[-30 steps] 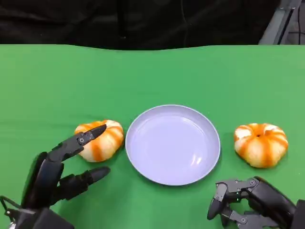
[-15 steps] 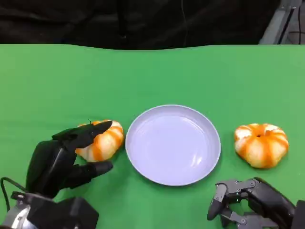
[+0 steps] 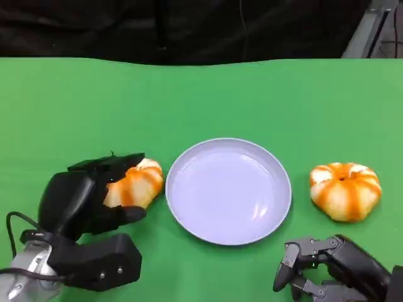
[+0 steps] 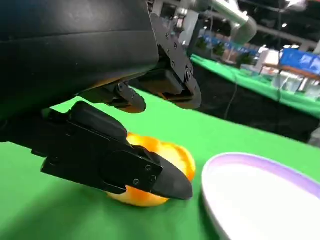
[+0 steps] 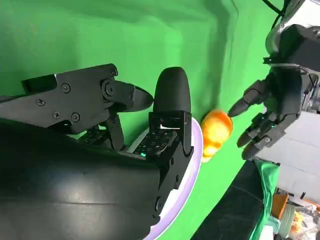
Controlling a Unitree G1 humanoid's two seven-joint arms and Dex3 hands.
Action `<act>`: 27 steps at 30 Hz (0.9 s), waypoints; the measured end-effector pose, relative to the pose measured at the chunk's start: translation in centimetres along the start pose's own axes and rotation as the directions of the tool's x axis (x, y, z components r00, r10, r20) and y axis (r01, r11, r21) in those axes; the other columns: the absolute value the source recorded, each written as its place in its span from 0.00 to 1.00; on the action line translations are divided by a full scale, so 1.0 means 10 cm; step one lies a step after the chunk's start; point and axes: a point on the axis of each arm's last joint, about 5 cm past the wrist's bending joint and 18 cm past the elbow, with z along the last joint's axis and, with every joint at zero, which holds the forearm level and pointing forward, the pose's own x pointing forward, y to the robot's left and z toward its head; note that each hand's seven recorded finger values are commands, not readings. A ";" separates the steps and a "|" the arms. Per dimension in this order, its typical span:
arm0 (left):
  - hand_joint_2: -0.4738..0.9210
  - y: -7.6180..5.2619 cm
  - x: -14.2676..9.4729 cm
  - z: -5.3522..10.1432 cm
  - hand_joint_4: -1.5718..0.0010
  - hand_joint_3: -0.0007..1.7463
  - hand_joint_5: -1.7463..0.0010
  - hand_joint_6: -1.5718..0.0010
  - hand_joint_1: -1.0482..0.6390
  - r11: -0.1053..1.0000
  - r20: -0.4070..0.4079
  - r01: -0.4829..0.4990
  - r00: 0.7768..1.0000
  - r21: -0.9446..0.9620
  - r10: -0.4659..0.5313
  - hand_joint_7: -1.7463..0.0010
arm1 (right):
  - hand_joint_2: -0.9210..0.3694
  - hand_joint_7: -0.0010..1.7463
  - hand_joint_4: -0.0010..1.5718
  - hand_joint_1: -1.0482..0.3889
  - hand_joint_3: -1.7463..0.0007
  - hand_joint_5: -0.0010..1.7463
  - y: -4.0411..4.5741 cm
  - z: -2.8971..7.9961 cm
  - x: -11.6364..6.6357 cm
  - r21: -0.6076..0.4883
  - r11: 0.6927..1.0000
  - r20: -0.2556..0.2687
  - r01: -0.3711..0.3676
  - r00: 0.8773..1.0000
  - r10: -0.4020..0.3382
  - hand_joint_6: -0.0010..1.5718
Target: Grasp the bread from the table and place it into the plate.
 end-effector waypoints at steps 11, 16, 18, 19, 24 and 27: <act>1.00 -0.02 0.06 -0.05 0.71 0.05 1.00 0.69 0.13 0.997 -0.062 0.066 0.996 0.041 -0.063 1.00 | 0.02 0.63 0.46 0.71 0.70 0.91 0.004 0.00 0.00 0.005 1.000 -0.009 0.003 1.000 -0.003 0.50; 1.00 -0.02 0.08 -0.04 0.71 0.05 1.00 0.69 0.13 0.996 -0.057 0.075 0.996 0.045 -0.072 1.00 | 0.02 0.63 0.46 0.71 0.70 0.91 0.005 0.00 0.00 0.005 1.000 -0.009 0.004 1.000 -0.004 0.50; 1.00 -0.03 0.08 -0.04 0.71 0.05 1.00 0.69 0.13 0.996 -0.056 0.077 0.996 0.045 -0.074 1.00 | 0.02 0.63 0.46 0.71 0.70 0.91 0.005 0.00 0.00 0.005 1.000 -0.009 0.004 1.000 -0.004 0.50; 1.00 -0.03 0.08 -0.04 0.71 0.05 1.00 0.68 0.13 0.996 -0.055 0.080 0.995 0.046 -0.077 1.00 | 0.02 0.63 0.46 0.71 0.70 0.91 0.005 0.00 0.00 0.005 1.000 -0.009 0.004 1.000 -0.004 0.50; 1.00 -0.12 0.09 -0.05 0.70 0.05 1.00 0.68 0.14 0.988 -0.110 0.141 0.985 0.060 -0.134 1.00 | 0.02 0.62 0.45 0.71 0.70 0.90 0.009 0.01 0.00 0.004 1.000 -0.006 0.005 1.000 -0.004 0.51; 1.00 -0.14 0.10 -0.04 0.70 0.05 1.00 0.67 0.14 0.986 -0.109 0.155 0.983 0.064 -0.148 0.99 | 0.02 0.61 0.46 0.71 0.70 0.90 0.011 0.00 0.00 0.003 1.000 -0.008 0.005 1.000 -0.005 0.51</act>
